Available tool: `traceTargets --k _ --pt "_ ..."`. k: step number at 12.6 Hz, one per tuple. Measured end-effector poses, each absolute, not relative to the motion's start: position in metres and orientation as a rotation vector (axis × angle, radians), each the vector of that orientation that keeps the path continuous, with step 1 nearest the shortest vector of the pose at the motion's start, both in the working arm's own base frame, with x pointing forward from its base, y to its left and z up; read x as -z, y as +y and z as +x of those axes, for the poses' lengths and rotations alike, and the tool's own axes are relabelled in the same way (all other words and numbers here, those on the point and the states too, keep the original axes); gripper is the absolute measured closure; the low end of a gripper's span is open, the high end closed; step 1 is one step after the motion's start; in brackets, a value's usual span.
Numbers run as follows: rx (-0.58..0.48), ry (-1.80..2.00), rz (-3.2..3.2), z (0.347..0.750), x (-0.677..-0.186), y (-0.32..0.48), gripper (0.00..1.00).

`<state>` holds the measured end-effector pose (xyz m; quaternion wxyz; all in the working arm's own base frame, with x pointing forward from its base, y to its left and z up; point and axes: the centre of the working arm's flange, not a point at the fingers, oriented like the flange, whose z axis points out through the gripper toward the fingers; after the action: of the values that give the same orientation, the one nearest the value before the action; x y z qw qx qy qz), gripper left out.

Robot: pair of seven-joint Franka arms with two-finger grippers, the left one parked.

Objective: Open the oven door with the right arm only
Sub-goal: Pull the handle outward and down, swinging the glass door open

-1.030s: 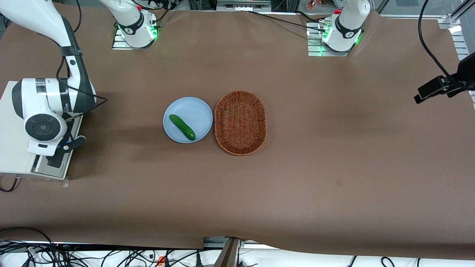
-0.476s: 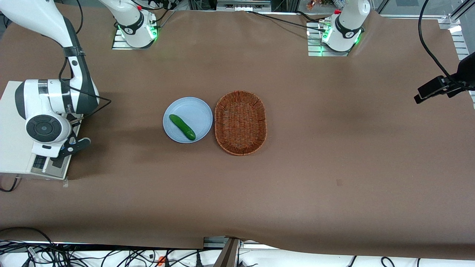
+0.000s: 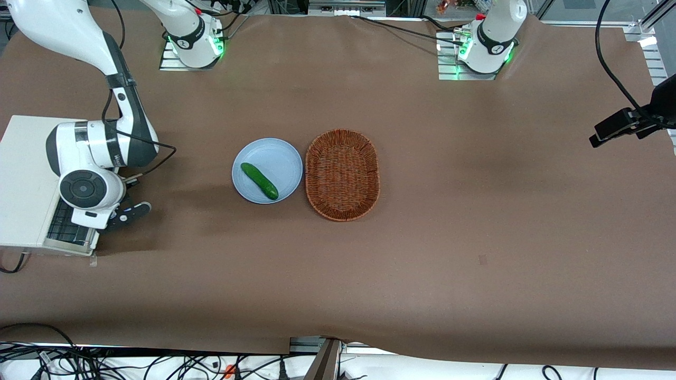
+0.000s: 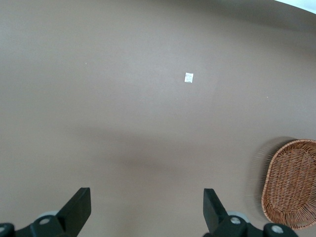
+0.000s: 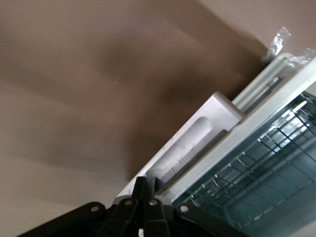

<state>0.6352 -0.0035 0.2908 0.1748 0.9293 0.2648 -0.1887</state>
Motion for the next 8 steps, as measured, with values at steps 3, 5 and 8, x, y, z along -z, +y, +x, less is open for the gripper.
traceTargets --k 3,5,8 --pt "0.517 0.744 2.700 0.637 -0.271 0.005 0.99" --pt "0.507 0.731 2.745 0.639 -0.257 0.007 0.99" --pt "0.498 0.713 2.790 0.640 -0.242 0.008 0.99"
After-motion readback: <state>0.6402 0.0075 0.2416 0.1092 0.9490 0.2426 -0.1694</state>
